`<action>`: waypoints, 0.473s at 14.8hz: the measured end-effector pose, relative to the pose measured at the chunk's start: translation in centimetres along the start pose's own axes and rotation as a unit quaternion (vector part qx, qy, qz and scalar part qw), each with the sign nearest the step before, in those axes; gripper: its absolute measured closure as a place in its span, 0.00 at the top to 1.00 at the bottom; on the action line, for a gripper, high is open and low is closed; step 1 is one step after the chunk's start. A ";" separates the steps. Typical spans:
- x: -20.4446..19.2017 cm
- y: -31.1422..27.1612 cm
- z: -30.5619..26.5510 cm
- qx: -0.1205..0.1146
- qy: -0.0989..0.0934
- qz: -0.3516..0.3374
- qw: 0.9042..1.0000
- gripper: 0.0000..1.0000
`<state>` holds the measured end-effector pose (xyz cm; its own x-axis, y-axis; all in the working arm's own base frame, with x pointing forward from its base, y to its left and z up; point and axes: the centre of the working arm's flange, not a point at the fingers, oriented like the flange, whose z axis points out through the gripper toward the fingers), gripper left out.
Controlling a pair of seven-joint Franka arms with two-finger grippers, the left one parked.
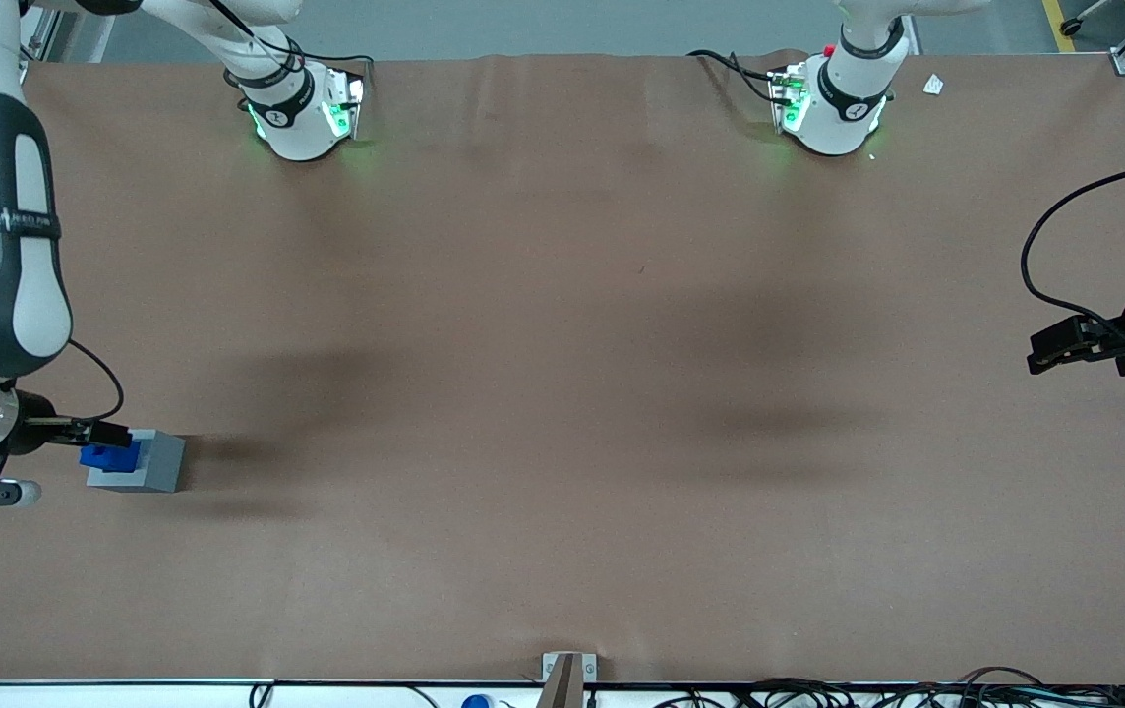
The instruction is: Insert blue part into gray base with right arm
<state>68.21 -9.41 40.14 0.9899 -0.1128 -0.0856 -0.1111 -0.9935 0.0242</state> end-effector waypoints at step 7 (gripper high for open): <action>-7.2 -4.6 -12.9 0.008 -0.013 0.004 1.000 1.00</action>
<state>62.69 -3.89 53.46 0.9863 -0.1207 -0.1123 -0.1204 -0.9927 0.0093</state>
